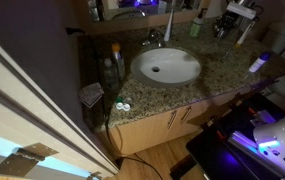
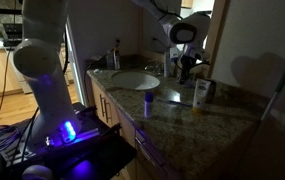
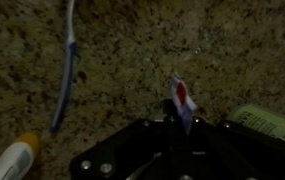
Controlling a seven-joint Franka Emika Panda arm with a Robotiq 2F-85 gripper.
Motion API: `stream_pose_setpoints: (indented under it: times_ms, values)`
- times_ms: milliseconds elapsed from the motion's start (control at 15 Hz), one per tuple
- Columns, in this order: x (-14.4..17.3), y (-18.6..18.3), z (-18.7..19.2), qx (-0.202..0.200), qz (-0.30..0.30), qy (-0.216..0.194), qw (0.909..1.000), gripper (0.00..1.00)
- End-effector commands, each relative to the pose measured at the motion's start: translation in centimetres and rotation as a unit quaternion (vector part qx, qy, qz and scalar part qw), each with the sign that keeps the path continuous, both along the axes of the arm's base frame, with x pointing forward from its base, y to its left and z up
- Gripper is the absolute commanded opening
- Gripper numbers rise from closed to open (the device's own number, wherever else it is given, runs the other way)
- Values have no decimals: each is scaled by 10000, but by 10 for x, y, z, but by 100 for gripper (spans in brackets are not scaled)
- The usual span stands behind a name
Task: Pick the toothpaste and put it in the cup
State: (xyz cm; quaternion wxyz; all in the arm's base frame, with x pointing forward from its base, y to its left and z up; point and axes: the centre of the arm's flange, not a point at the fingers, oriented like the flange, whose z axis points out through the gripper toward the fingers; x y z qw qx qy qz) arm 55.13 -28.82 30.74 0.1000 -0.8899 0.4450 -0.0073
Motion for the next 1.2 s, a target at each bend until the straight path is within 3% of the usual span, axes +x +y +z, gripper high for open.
stream_pose_setpoints:
  times_ms: [0, 267, 533, 600, 667, 867, 1133]
  values:
    - [-38, -32, 67, 768, 580, -41, 9953, 1]
    - [-57, -75, 110, 1827, 789, -332, 9794, 1]
    - [-40, -119, 110, 2921, 527, -671, 9526, 1]
    - [-71, -84, 118, 2484, 561, -680, 9646, 1]
    - [-69, -91, 113, 2555, 519, -677, 9630, 4]
    - [-66, -89, 111, 2544, 539, -652, 9634, 1]
    - [-42, -116, 88, 3550, 205, -237, 9343, 1]
